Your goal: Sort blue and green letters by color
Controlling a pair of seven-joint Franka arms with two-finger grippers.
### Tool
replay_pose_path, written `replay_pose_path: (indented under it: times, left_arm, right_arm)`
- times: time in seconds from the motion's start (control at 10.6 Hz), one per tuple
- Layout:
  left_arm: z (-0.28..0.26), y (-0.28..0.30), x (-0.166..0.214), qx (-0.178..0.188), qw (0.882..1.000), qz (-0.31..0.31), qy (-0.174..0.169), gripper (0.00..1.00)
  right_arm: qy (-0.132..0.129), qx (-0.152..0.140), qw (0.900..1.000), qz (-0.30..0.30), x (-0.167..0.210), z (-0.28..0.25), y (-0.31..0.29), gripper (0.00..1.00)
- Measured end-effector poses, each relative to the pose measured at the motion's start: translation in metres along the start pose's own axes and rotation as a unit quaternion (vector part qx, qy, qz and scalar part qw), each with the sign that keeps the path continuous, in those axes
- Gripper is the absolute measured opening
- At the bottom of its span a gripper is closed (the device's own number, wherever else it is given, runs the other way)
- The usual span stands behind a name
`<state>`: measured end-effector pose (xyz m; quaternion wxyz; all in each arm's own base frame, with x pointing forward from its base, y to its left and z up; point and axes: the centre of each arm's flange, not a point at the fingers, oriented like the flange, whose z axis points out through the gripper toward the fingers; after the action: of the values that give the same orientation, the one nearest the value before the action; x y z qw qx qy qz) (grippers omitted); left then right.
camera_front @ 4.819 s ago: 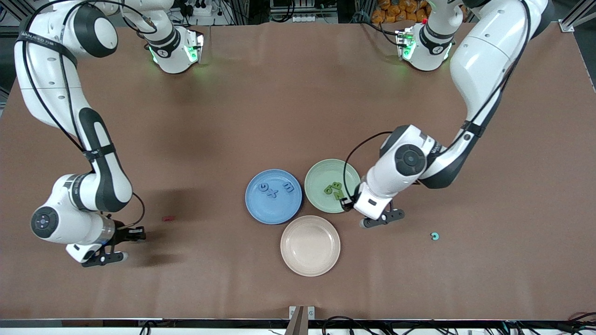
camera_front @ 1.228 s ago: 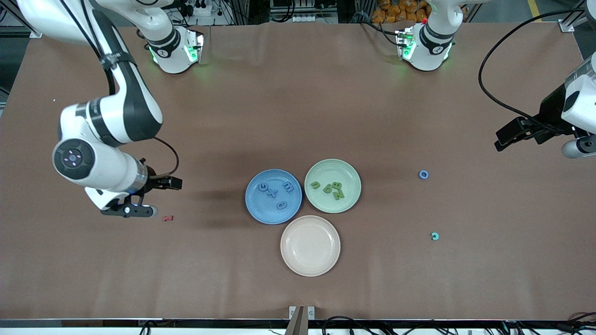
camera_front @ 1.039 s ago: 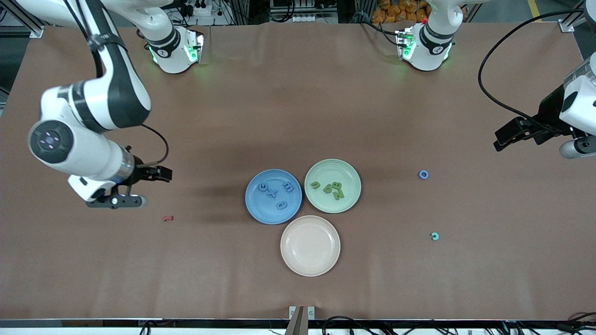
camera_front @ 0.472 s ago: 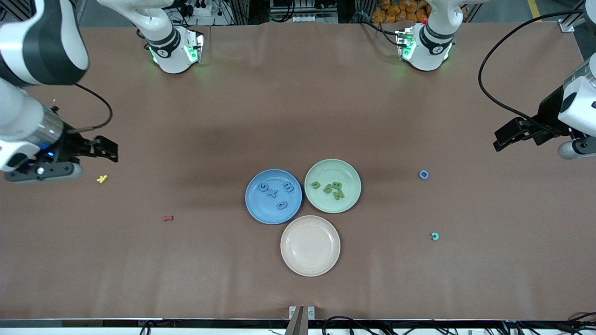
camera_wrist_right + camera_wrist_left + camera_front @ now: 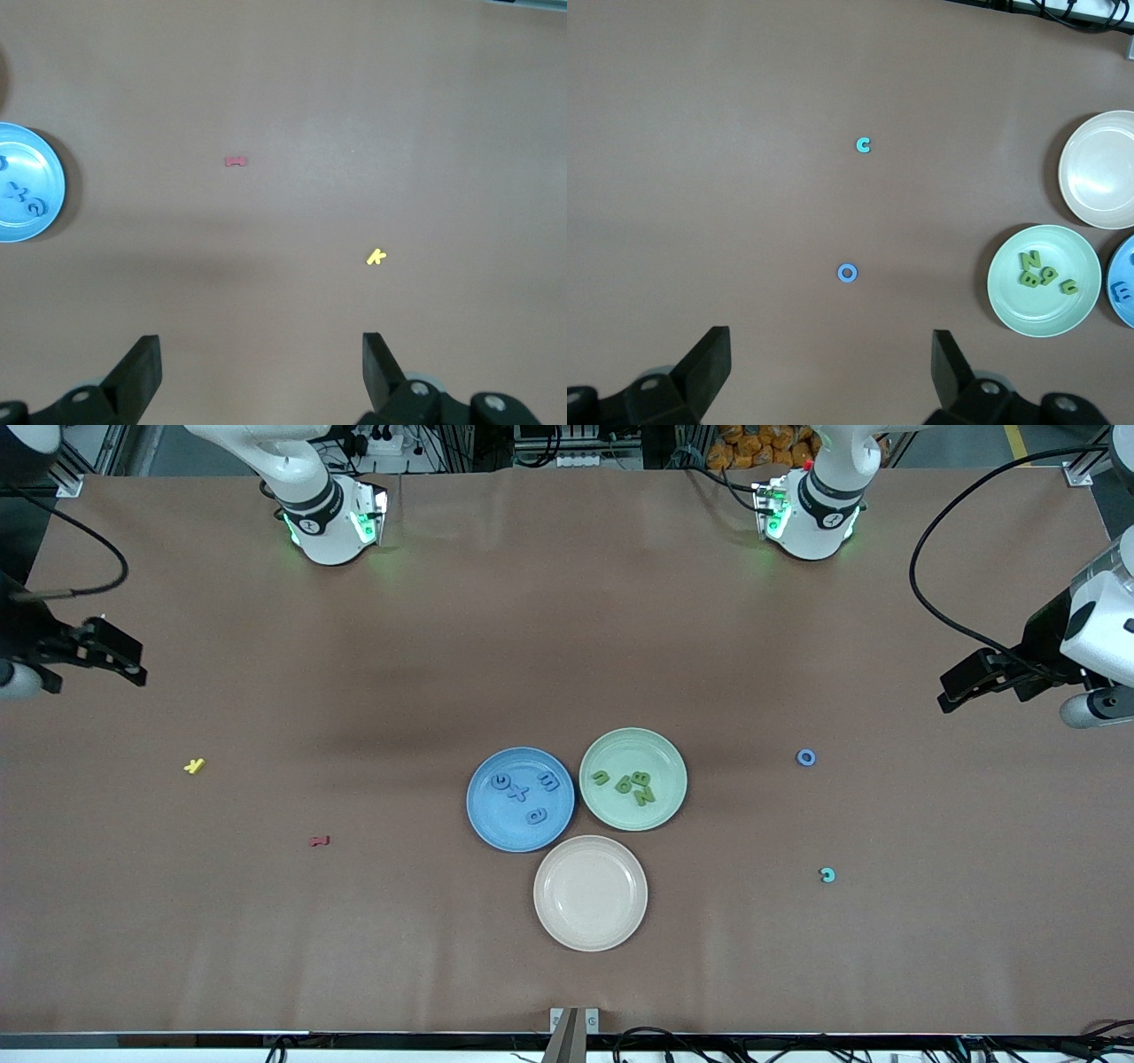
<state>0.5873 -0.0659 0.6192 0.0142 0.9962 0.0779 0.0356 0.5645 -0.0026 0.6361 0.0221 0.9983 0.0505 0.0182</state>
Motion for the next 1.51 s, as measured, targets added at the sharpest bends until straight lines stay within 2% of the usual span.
replay_pose_path:
  times: [0.19, 0.47, 1.51]
  left_arm:
    - [0.0, 0.0, 0.0, 0.0, 1.0, 0.0, 0.0, 1.0]
    - [0.0, 0.0, 0.0, 0.0, 1.0, 0.0, -0.001, 1.0]
    - [0.0, -0.001, 0.0, 0.0, 1.0, -0.001, -0.001, 1.0]
  right_arm:
    - [0.014, -0.001, 1.0, 0.002, -0.01, -0.021, 0.001, 1.0]
    - [0.024, 0.037, 0.999, 0.02, -0.024, -0.039, 0.008, 1.0]
    - [0.015, 0.042, 0.999, 0.03, -0.027, -0.036, 0.013, 1.0]
